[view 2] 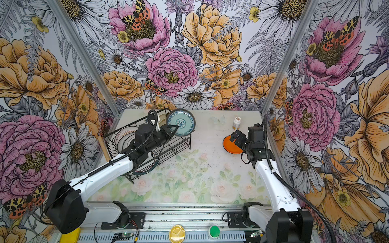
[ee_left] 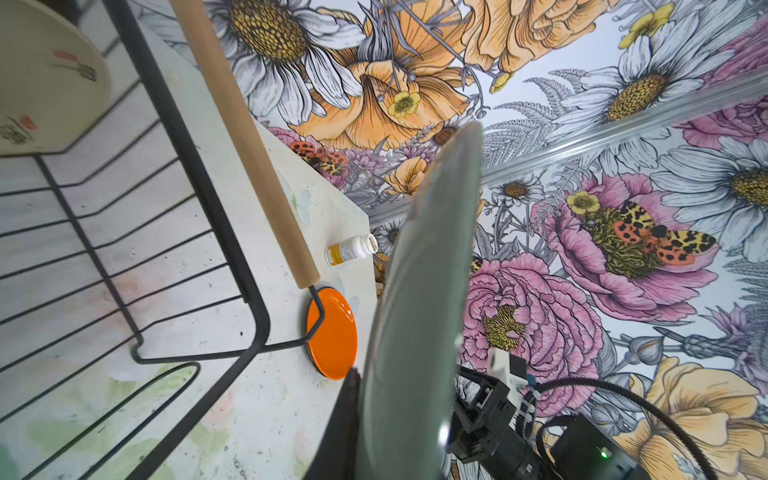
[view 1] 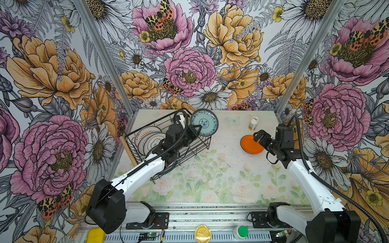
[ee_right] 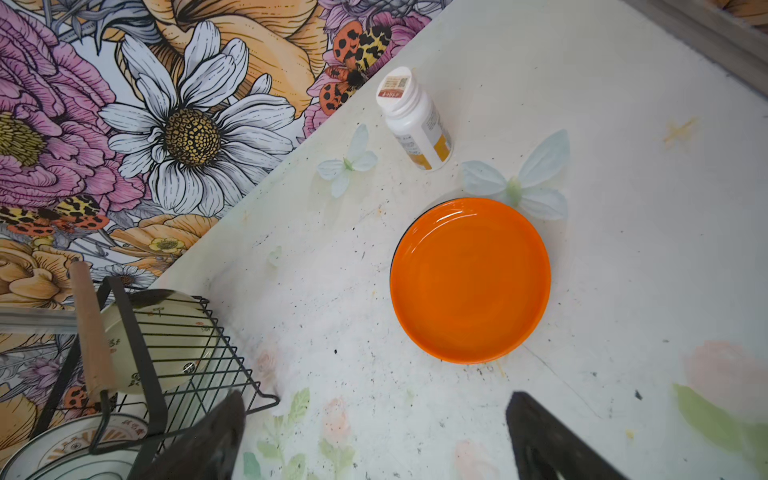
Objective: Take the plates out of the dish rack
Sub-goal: 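Lift the blue-patterned plate out of the rack with the left gripper, then carry the plate toward the right gripper while the right grasps its rim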
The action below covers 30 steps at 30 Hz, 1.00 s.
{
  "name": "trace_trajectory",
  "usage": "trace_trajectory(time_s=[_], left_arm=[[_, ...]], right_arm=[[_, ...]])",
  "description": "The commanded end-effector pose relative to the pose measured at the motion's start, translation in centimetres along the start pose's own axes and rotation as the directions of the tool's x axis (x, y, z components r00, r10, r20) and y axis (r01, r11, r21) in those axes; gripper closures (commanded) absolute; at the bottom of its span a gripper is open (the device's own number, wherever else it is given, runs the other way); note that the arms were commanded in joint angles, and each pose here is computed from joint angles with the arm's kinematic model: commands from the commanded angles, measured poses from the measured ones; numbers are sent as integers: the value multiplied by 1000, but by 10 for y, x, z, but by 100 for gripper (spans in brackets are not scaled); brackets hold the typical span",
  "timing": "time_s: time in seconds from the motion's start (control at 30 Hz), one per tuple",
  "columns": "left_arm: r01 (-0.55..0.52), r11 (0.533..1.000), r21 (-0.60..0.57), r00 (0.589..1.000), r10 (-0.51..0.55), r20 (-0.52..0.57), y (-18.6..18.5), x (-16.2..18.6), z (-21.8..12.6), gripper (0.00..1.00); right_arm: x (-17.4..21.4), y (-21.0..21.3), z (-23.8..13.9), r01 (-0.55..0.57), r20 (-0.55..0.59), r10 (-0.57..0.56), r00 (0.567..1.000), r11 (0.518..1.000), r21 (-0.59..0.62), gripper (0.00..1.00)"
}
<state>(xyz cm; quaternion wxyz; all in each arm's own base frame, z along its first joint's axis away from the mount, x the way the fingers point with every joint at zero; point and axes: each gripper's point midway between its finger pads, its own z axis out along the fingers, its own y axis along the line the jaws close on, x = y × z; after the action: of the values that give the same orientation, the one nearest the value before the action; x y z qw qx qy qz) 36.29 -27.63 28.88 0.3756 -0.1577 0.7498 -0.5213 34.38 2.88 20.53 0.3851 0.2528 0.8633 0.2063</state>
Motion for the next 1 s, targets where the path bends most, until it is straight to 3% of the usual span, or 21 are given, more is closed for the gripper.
trace_trajectory(time_s=[0.0, 0.2, 0.6, 0.77, 0.97], left_arm=[[12, 984, 179, 993, 9, -115, -48, 23, 18, 100], [3, 967, 254, 949, 77, -304, -64, 75, 46, 100], [18, 965, 263, 865, 117, -487, -56, 121, 69, 100], [28, 966, 258, 861, 108, -497, -53, 125, 77, 100], [52, 962, 270, 885, 81, -458, -54, 105, 75, 100]], right_arm=[[7, 23, -8, 5, -44, -10, 999, 993, -121, 1], [25, 42, -18, -6, -152, -36, 988, 963, -269, 1], [30, 72, -51, -2, -183, -91, 979, 892, -453, 1], [29, 75, -55, 0, -180, -95, 979, 883, -470, 1], [24, 58, -57, -35, -176, -53, 983, 886, -462, 1]])
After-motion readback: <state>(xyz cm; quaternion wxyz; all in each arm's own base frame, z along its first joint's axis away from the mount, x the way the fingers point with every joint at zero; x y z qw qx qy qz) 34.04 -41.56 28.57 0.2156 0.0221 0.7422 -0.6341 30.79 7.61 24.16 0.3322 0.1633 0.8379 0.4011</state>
